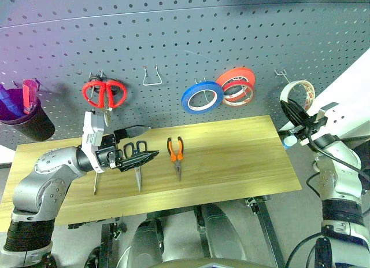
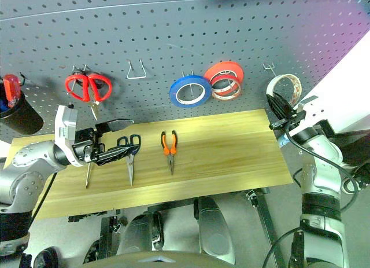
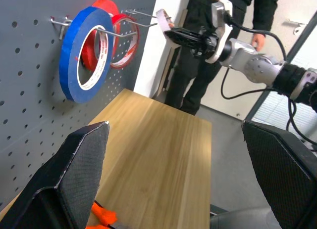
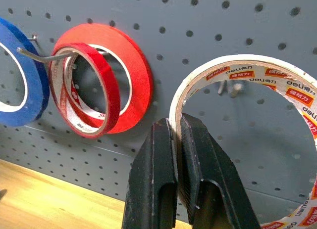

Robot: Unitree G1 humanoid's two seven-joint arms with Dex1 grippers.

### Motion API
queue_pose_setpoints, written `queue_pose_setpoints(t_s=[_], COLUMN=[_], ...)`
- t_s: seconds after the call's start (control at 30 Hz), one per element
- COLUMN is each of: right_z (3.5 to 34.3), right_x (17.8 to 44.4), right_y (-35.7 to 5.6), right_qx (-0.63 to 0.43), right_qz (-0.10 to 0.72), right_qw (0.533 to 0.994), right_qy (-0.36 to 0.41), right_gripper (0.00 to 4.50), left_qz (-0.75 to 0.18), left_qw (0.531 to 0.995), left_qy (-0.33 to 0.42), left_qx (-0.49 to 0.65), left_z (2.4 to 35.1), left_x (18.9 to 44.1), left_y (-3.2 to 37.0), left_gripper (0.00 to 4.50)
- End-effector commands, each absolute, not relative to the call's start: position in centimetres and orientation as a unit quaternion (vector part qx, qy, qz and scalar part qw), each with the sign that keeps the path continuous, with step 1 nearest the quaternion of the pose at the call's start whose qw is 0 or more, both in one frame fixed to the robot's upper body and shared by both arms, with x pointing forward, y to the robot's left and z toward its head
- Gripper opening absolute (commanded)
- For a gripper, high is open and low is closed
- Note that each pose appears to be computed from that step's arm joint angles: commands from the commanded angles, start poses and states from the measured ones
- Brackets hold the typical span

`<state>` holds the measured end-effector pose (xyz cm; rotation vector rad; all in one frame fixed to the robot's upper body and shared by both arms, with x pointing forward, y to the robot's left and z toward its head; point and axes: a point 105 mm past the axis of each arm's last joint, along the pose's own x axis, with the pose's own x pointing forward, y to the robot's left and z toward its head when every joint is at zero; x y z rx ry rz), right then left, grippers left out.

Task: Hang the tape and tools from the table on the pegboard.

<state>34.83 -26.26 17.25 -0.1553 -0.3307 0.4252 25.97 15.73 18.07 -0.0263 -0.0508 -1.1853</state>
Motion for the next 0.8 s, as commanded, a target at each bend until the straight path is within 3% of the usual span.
queue_pose_setpoints(t_s=[0.03, 0.1, 0.13, 0.43, 0.53, 0.57, 0.8], right_z=[18.1, 18.2, 18.2, 17.5, 16.6, 16.3, 14.5], right_x=[35.2, 35.5, 35.6, 35.5, 34.2, 33.7, 29.9], right_y=[-26.4, -26.4, -26.3, -26.2, -24.8, -24.3, -21.5], right_qx=[-0.082, -0.083, -0.074, -0.081, -0.049, -0.04, 0.014], right_qz=[0.214, 0.218, 0.227, 0.231, 0.277, 0.29, 0.384], right_qw=[0.956, 0.955, 0.953, 0.953, 0.945, 0.943, 0.918], right_qy=[-0.184, -0.185, -0.185, -0.179, -0.165, -0.159, -0.097], right_gripper=[0.04, 0.04, 0.31, 3.28, 4.27, 4.45, 4.45], left_qz=[-0.563, -0.562, -0.561, -0.558, -0.558, -0.557, -0.56], left_qw=[0.826, 0.826, 0.827, 0.829, 0.829, 0.83, 0.828], left_qy=[-0.037, -0.036, -0.037, -0.035, -0.037, -0.037, -0.035], left_qx=[-0.001, -0.004, -0.001, 0.0, 0.001, -0.003, 0.001], left_z=[18.9, 19.0, 19.0, 18.8, 18.9, 18.9, 18.8], left_x=[25.5, 25.5, 25.5, 25.2, 25.3, 25.3, 25.4], left_y=[15.6, 15.6, 15.6, 15.7, 15.7, 15.7, 15.6], left_gripper=[4.5, 4.5, 4.5, 4.5, 4.5, 4.5, 4.5])
